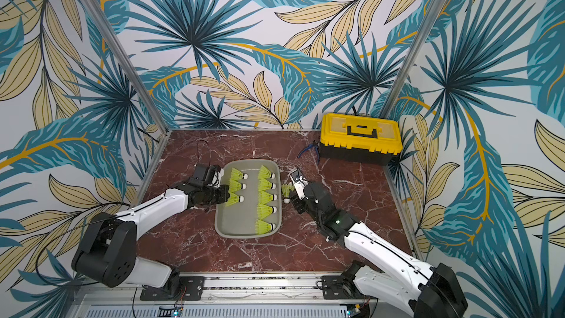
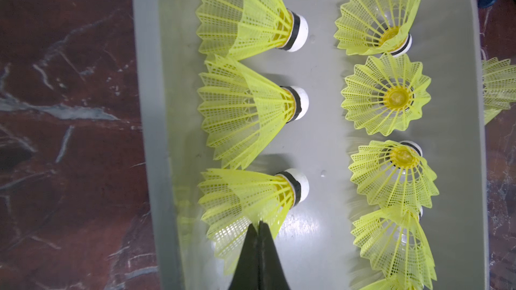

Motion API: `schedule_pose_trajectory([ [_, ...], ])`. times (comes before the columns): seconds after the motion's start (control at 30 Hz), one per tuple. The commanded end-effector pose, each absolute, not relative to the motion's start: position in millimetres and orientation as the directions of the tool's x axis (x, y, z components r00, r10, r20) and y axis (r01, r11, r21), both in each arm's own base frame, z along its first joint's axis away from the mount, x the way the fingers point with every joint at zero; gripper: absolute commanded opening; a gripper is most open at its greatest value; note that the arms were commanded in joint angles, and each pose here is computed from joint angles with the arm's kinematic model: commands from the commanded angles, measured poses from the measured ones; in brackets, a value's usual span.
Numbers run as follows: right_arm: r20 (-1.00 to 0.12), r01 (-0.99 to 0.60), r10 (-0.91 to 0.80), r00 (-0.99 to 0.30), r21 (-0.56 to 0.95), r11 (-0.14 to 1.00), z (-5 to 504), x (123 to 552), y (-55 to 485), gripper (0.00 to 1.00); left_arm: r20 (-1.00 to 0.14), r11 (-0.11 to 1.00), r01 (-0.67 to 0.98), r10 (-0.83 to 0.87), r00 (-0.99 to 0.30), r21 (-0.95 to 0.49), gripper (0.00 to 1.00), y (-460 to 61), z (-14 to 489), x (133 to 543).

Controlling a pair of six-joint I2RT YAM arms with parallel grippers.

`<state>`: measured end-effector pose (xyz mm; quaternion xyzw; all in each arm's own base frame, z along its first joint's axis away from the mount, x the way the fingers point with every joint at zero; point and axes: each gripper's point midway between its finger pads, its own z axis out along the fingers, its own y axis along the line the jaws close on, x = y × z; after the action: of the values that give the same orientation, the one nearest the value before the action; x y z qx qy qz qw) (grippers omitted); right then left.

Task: Put the shuttlecocks into the storage box
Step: Place the shuttlecock in the storage box.

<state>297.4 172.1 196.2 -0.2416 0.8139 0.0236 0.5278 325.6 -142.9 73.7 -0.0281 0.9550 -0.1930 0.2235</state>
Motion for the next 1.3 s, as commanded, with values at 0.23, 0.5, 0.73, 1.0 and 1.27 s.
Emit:
schedule_pose_trajectory([
  [0.23,-0.858,-0.413,-0.373,-0.353,-0.215,0.885,182.4,295.7,170.5,0.62,-0.446,0.924,0.052,-0.133,-0.885,-0.379,0.08,-144.1,85.9,338.7],
  [0.5,-0.855,-0.411,-0.375,-0.357,-0.217,0.885,180.6,295.7,170.0,0.62,-0.448,0.922,0.054,-0.135,-0.884,-0.384,0.17,-145.0,88.0,338.8],
  [0.73,-0.854,-0.407,-0.375,-0.361,-0.218,0.887,179.2,295.8,168.9,0.62,-0.452,0.92,0.055,-0.137,-0.882,-0.387,0.29,-145.1,91.0,338.5],
  [1.0,-0.854,-0.394,-0.359,-0.377,-0.203,0.896,175.1,298.4,169.9,0.62,-0.468,0.916,0.065,-0.139,-0.873,-0.395,0.39,-145.9,99.4,339.0],
  [1.27,-0.854,-0.327,-0.282,-0.438,-0.141,0.934,167.5,306.4,168.6,0.62,-0.518,0.891,0.108,-0.154,-0.841,-0.44,0.47,-152.5,133.8,339.6],
])
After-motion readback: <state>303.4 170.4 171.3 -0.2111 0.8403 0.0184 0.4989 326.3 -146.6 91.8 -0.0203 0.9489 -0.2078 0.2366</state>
